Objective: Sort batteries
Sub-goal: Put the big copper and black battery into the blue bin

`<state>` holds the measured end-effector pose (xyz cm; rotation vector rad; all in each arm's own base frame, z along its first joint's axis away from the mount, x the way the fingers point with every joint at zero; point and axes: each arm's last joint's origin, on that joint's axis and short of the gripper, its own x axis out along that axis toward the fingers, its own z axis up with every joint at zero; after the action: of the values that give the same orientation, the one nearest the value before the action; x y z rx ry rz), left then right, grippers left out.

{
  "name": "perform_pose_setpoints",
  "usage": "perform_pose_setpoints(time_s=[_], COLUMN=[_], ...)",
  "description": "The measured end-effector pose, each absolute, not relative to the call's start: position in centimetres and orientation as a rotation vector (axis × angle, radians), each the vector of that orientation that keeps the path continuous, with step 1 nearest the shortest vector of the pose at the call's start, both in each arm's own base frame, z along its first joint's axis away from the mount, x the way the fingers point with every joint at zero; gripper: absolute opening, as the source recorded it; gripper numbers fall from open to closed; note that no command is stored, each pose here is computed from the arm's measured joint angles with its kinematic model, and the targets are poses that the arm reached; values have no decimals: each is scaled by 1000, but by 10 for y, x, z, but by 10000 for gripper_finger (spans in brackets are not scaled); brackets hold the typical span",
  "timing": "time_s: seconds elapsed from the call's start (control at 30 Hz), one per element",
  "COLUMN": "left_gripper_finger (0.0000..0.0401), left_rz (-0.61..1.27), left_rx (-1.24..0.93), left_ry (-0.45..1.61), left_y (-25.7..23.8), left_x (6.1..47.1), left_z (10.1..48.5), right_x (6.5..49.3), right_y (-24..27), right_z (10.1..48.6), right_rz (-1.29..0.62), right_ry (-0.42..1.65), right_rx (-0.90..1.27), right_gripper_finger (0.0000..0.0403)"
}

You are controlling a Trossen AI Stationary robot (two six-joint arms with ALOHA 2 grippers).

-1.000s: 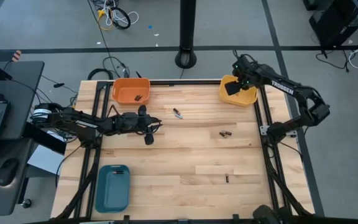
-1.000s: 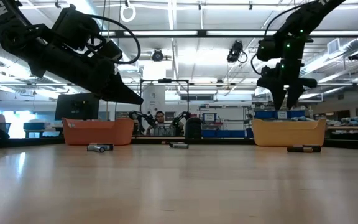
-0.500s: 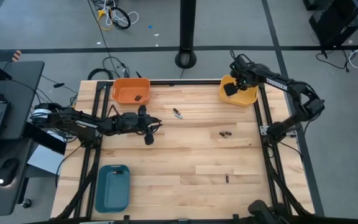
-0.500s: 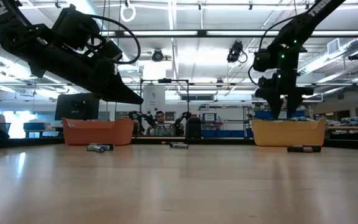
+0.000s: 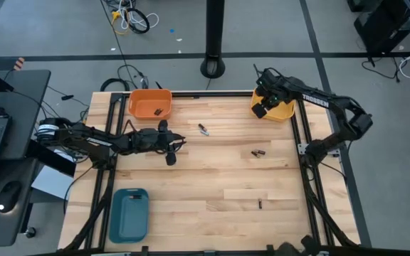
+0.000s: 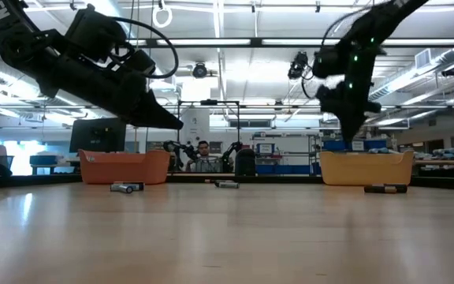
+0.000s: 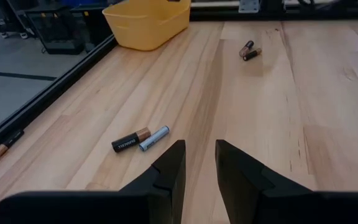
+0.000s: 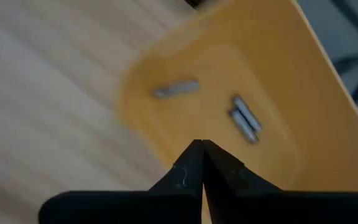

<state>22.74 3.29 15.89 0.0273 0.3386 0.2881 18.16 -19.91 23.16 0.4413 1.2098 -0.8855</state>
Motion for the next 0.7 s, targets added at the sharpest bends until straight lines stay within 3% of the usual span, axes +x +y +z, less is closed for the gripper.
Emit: perform_pose_setpoints(time_s=[0.37, 0.7], left_gripper_finger=[94, 94], left_rz=[282, 223], left_rx=[-30, -62], left_ry=[249, 351], left_y=[33, 34], left_x=[232, 253], left_z=[169, 192], right_x=[215, 232], right_y=[-117, -59], right_z=[275, 231], right_rz=[-663, -459], right_ry=[933, 663], right_rx=[257, 260], right_gripper_finger=[8, 5])
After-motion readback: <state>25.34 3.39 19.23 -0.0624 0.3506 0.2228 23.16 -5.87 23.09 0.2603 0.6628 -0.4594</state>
